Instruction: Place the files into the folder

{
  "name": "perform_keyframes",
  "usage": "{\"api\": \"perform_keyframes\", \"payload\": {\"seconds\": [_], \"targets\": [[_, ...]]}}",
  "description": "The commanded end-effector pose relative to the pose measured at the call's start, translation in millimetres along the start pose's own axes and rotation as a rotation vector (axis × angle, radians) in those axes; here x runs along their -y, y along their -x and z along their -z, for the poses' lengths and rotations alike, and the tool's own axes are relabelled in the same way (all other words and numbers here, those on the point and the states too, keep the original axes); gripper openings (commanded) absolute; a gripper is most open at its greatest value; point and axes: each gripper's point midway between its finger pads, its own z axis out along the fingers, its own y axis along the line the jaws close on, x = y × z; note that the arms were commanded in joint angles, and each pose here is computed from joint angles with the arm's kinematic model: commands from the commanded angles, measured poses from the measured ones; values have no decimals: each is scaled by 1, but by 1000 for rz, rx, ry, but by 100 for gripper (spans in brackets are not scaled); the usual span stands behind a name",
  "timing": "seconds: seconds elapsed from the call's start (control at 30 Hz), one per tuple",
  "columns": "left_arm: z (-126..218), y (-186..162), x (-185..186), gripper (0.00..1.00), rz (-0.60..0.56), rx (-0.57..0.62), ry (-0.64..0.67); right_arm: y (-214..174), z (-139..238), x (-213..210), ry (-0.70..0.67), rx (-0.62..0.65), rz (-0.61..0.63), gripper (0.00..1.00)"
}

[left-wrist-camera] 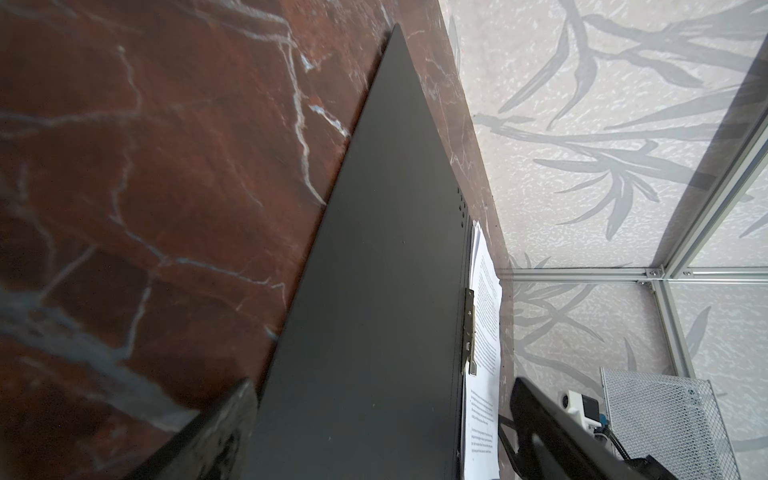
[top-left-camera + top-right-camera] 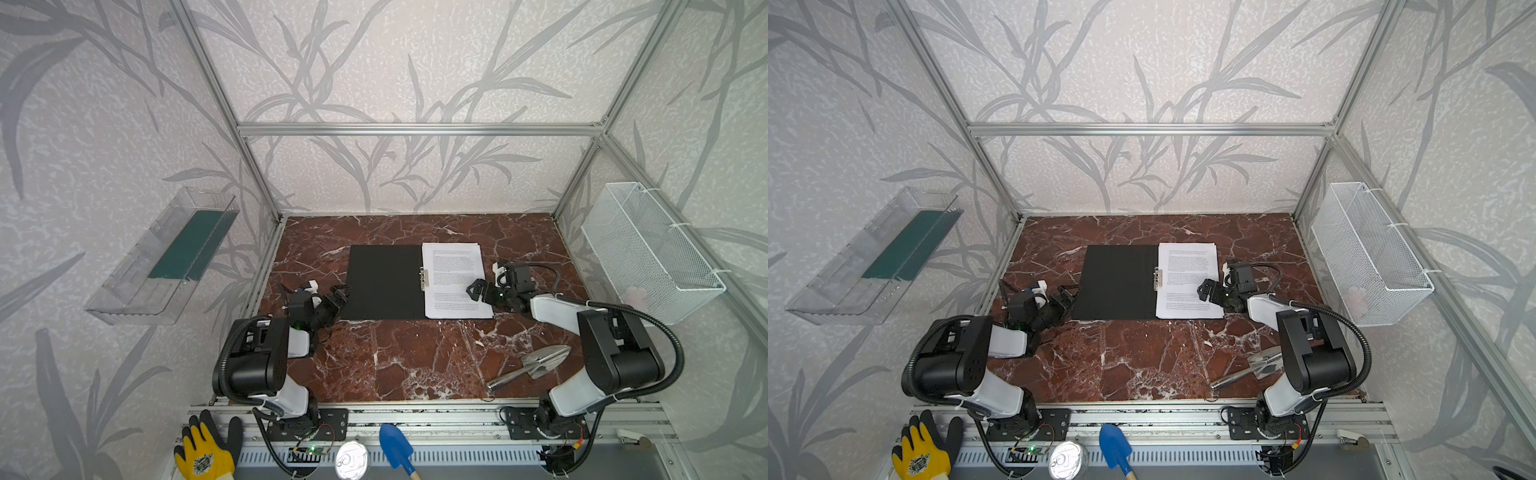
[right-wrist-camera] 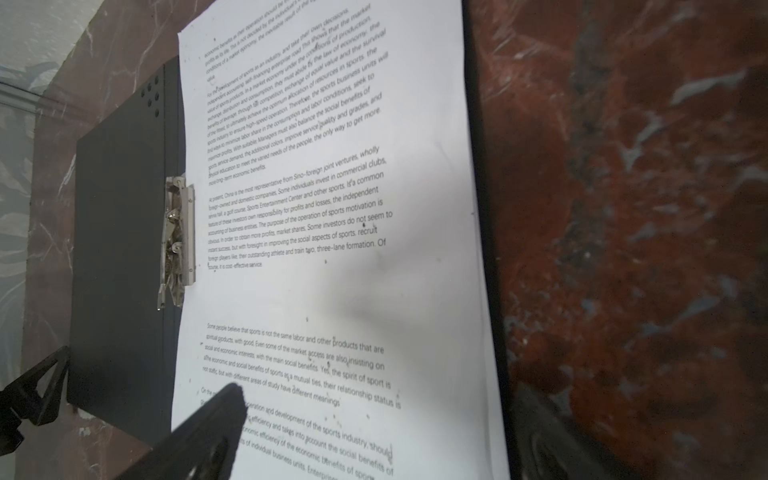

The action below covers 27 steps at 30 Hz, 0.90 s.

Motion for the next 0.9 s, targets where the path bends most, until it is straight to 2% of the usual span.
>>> {"api": "perform_keyframes", "payload": {"seconds": [0.0, 0.17, 0.3, 0.47, 0.63, 0.87], "targets": [[5, -67, 40, 95, 39, -286, -137, -41, -2, -29, 133, -179, -16, 99], [17, -78, 94, 95, -60, -325, -242, -37, 2, -30, 135, -169, -12, 99], [33, -89, 128, 98, -177, -350, -248, -36, 4, -30, 134, -163, -9, 99], [47, -111, 177, 99, -304, -377, -318, -33, 10, -34, 146, -150, -1, 99], [38, -144, 210, 99, -404, -465, -354, -30, 15, -37, 175, -137, -17, 99], [9, -200, 240, 99, -625, -565, -330, -19, 30, -32, 181, -79, -46, 99]]}}
